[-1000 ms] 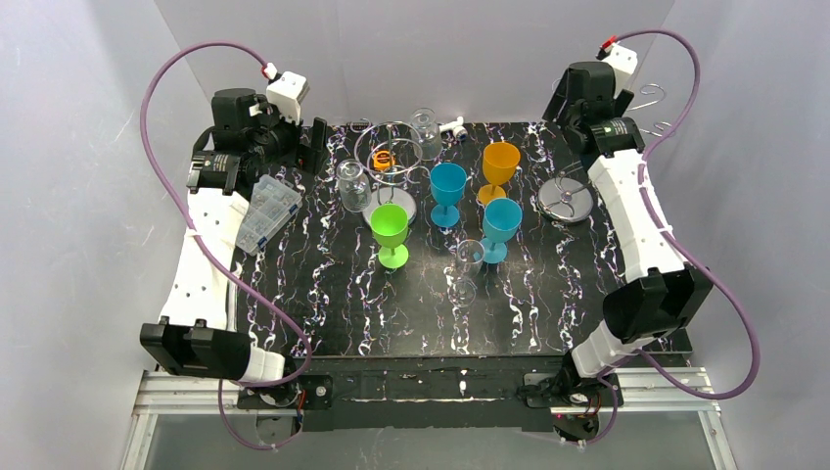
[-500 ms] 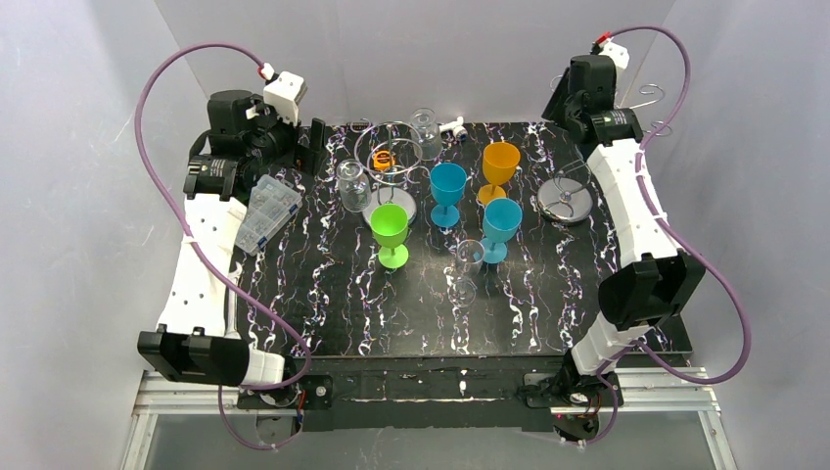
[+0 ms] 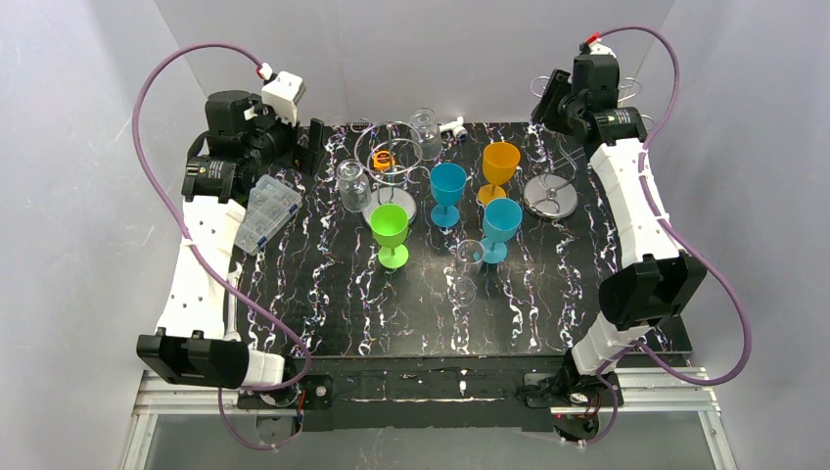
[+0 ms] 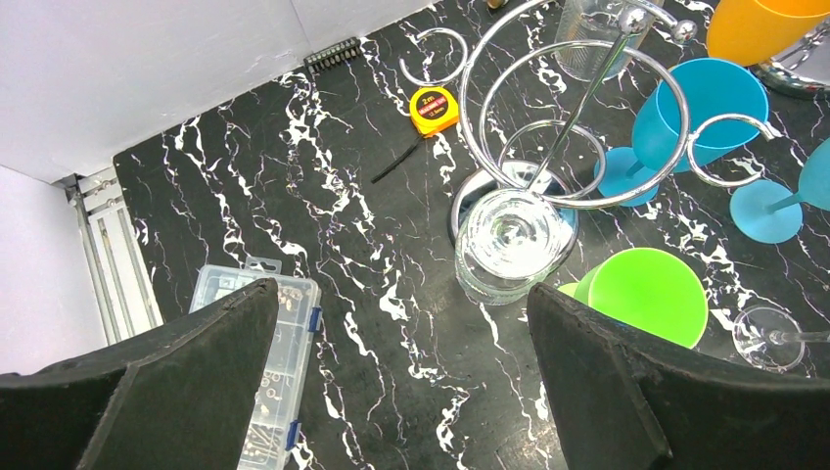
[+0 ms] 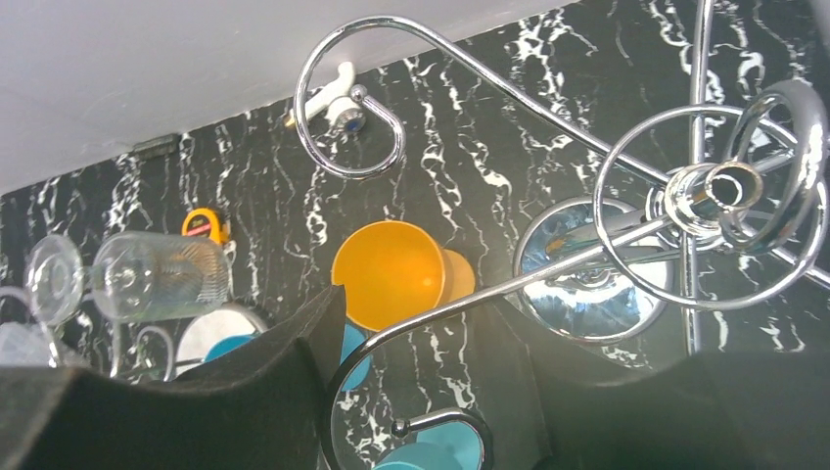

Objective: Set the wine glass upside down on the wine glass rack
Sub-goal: Move the wine rack to the center of the board.

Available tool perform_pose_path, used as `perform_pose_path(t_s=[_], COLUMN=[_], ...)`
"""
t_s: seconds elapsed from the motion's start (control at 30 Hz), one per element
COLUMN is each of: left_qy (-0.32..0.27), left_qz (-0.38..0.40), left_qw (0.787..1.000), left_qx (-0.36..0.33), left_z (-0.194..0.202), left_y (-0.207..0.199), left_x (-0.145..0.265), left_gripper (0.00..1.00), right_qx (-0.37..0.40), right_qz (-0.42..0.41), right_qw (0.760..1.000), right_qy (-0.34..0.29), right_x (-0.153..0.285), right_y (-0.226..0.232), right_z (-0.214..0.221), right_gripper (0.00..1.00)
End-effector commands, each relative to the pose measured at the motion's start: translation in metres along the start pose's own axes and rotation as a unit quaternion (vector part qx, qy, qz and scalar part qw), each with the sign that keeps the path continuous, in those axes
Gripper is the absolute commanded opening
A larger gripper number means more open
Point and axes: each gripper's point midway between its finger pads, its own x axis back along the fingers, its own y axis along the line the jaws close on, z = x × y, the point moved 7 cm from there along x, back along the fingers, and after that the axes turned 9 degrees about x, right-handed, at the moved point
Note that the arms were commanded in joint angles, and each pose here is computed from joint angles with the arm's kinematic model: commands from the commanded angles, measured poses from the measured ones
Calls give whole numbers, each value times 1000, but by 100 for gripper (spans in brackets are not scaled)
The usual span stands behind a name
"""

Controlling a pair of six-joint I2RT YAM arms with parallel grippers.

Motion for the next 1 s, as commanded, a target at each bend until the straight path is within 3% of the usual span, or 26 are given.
perform_pose_path(t_s=[0.0, 0.37, 0.7, 0.97], left_qy=[-15, -15, -23, -24], left_qz=[-2, 1, 14, 13], left_qw=[1000, 1000, 1000, 1000], left_qx=[-9, -6, 1, -1], left_z=[-4, -4, -10, -10], left_y=[-4, -5, -8, -9], left_x=[18, 18, 19, 23], left_gripper=[98, 98, 98, 98], right_qx=[-15, 16, 10, 8], right_qz=[-95, -94, -68, -69], right_qw=[991, 992, 993, 994], right_qy=[-88, -84, -99, -88], right_x=[47, 60, 79, 91], right_y=[27, 22, 14, 12], right_z=[-43, -37, -40, -36], right_gripper=[27, 28, 72, 83])
